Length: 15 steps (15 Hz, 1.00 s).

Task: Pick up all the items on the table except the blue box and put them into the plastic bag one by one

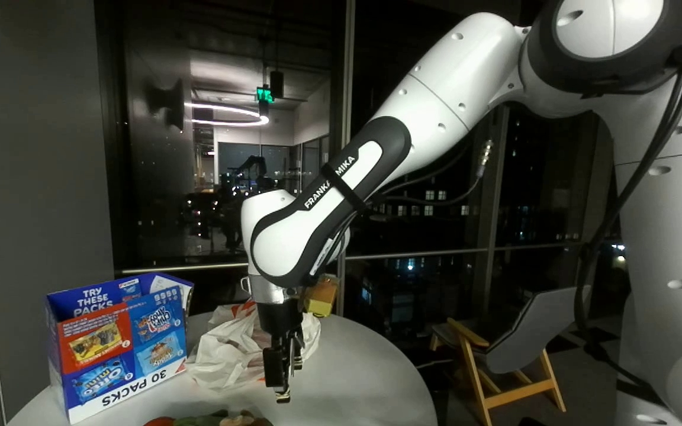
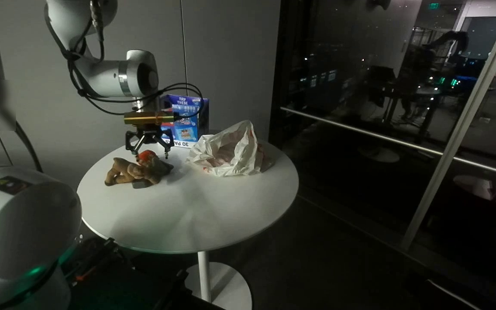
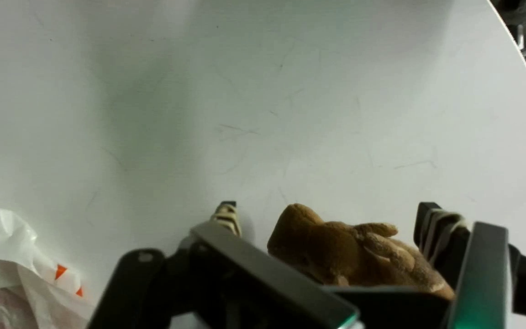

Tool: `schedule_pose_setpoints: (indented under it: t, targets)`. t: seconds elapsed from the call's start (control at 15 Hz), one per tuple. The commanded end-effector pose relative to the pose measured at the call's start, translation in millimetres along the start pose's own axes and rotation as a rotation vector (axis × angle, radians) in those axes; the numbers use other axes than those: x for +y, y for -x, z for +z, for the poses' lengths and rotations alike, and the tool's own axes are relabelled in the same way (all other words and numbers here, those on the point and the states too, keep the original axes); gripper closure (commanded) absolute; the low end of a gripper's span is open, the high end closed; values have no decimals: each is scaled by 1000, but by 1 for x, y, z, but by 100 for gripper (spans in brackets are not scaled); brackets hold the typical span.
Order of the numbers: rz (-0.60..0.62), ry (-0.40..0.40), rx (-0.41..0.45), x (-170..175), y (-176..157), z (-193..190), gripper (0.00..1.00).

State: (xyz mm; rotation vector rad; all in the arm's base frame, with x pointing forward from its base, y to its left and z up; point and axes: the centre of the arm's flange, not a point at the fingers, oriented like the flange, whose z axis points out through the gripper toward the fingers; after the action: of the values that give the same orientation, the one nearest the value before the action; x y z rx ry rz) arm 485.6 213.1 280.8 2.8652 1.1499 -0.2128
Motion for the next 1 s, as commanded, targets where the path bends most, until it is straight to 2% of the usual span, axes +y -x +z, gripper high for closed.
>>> schedule_pose_setpoints:
  t: [0.0,0.07,0.2,0.6,0.73,0.8,0.93]
  targets:
    - [2,0,-1,1,1,0,0]
    - [5,-1,-1,3,1,1,0]
    - [-39,-59,38,-4,2,9,0]
    - [-67,-320,270,-72,-19,25,0]
    - [-100,-287,333,-92,-31,39,0]
    - [-149,-212,340,-98,-35,48,0]
    - [-206,-163,354,-108,-40,67,0]
